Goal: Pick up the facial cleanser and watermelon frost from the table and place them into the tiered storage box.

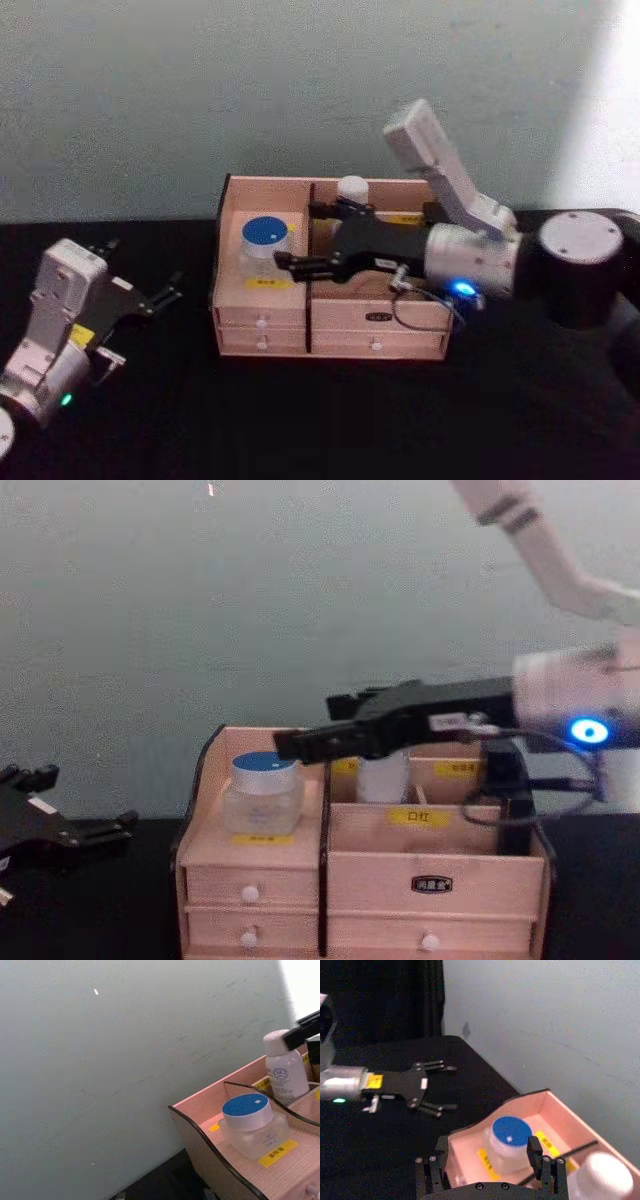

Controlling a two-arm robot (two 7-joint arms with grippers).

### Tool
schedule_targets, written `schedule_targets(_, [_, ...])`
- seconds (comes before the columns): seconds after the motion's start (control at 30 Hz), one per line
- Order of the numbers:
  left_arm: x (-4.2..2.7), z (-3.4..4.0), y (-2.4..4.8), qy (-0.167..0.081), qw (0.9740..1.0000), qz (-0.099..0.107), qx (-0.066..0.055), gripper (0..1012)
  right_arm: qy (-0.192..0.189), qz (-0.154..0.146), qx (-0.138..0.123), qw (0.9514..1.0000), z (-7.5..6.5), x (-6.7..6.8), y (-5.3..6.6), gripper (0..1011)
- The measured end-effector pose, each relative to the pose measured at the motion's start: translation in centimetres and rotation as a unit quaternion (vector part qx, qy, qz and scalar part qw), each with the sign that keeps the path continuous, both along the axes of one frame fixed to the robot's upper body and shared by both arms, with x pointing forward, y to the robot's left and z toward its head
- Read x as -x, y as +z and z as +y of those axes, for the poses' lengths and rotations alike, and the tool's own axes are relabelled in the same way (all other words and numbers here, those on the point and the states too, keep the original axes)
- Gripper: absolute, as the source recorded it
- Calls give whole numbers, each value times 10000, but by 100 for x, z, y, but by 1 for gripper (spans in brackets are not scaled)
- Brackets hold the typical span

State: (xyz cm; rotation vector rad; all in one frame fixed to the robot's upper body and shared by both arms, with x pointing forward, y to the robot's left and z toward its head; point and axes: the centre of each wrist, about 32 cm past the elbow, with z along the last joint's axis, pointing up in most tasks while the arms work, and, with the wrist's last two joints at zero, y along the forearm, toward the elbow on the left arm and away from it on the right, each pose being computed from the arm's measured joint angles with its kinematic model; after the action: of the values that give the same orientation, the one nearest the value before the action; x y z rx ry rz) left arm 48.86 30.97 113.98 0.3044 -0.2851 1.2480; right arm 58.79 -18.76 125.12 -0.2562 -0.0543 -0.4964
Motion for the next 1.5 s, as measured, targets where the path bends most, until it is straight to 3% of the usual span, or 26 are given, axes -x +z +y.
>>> schedule_targets(0.37, [0,0,0,0,10000,0,0,1001,-102,146,-105,9998,-457,349,-97,1000])
schedule_targets(0.43, [0,0,0,0,10000,0,0,1001,-238,189,-120,9995,-601,437,-138,1000])
schedule_targets(0.67, [0,0,0,0,10000,0,0,1001,-630,247,-121,9976,-875,594,-218,1000])
schedule_targets(0.87, [0,0,0,0,10000,0,0,1001,-1116,60,-241,9934,-1003,680,-249,1000])
schedule_targets(1.0, [0,0,0,-1,10000,0,0,1001,-1624,-199,-382,9858,-1043,715,-268,1000])
schedule_targets(1.03, [0,0,0,0,10000,0,0,1001,-1624,-199,-382,9858,-1043,715,-268,1000])
schedule_targets(1.13, [0,0,0,0,10000,0,0,1001,-2057,-346,-418,9771,-1043,721,-306,1002])
schedule_targets(1.23, [0,0,0,0,10000,0,0,1002,-2305,-404,-407,9714,-1031,717,-340,1000])
schedule_targets(1.33, [0,0,0,0,10000,0,0,1001,-2654,-471,-383,9622,-1004,703,-407,1000])
schedule_targets(1.43, [0,0,0,0,10000,0,0,1001,-3093,-618,-379,9482,-942,687,-513,1000])
schedule_targets(1.5, [0,0,0,0,10000,0,0,1001,-3265,-675,-387,9420,-921,682,-559,1000])
